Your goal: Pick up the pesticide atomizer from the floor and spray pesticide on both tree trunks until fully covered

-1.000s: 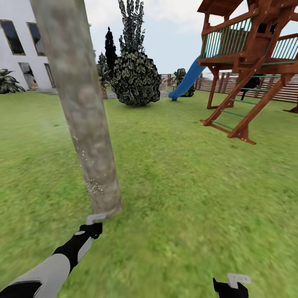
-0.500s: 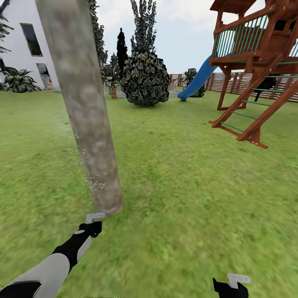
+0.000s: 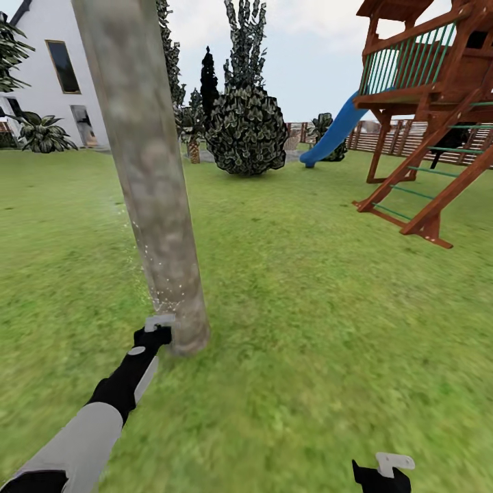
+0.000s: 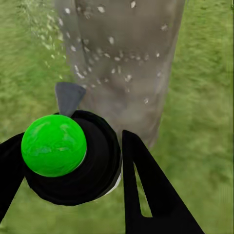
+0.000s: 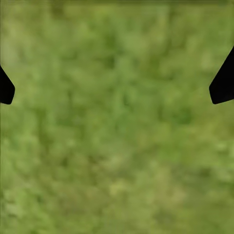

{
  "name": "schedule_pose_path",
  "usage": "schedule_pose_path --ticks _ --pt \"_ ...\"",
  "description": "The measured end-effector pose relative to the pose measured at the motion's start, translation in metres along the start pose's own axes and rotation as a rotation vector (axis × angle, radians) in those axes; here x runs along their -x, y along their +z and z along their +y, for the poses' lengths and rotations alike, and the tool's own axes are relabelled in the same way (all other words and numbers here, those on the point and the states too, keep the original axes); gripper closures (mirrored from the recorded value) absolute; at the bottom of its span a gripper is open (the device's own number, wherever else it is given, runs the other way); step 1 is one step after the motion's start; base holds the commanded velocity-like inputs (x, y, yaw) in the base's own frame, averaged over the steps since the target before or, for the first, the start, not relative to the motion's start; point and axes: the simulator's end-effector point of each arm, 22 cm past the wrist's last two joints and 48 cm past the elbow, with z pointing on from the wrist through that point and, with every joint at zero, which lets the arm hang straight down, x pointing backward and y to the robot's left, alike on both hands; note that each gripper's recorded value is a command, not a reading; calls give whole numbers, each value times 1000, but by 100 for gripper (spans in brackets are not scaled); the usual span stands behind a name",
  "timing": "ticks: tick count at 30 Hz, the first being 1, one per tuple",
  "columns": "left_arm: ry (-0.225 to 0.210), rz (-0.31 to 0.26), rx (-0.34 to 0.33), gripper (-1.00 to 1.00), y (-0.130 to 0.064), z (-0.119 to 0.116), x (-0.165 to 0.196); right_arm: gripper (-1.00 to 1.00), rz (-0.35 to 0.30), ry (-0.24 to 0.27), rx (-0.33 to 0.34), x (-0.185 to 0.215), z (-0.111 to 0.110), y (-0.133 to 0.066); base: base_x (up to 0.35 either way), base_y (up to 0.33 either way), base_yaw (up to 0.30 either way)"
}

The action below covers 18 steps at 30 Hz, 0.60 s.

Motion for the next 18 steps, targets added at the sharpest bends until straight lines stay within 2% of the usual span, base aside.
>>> schedule_pose_path --ticks 1,3,5,8,10,12,13,15,18 --pt "3 1 8 100 0 7 7 -100 0 0 0 0 0 0 0 0 0" --pt "7 2 1 100 -4 4 31 -100 0 0 0 0 0 0 0 0 0" --pt "-3 0 -19 100 -8 -9 42 -100 1 0 0 0 0 0 0 0 0" --pt "29 -6 -69 100 -15 -43 48 -100 1 0 1 0 0 0 0 0 0" --pt "37 -59 -69 100 -20 -46 74 -100 1 0 1 0 0 0 0 0 0" --pt "39 -48 -38 100 -20 -28 78 -100 1 0 1 0 0 0 0 0 0" --pt "52 -44 -5 100 -17 -5 79 -100 1 0 1 0 0 0 0 0 0" --pt "56 -47 36 100 -14 28 83 -100 1 0 1 0 0 0 0 0 0" --pt "49 -80 27 100 -18 23 98 -100 1 0 0 0 0 0 0 0 0"
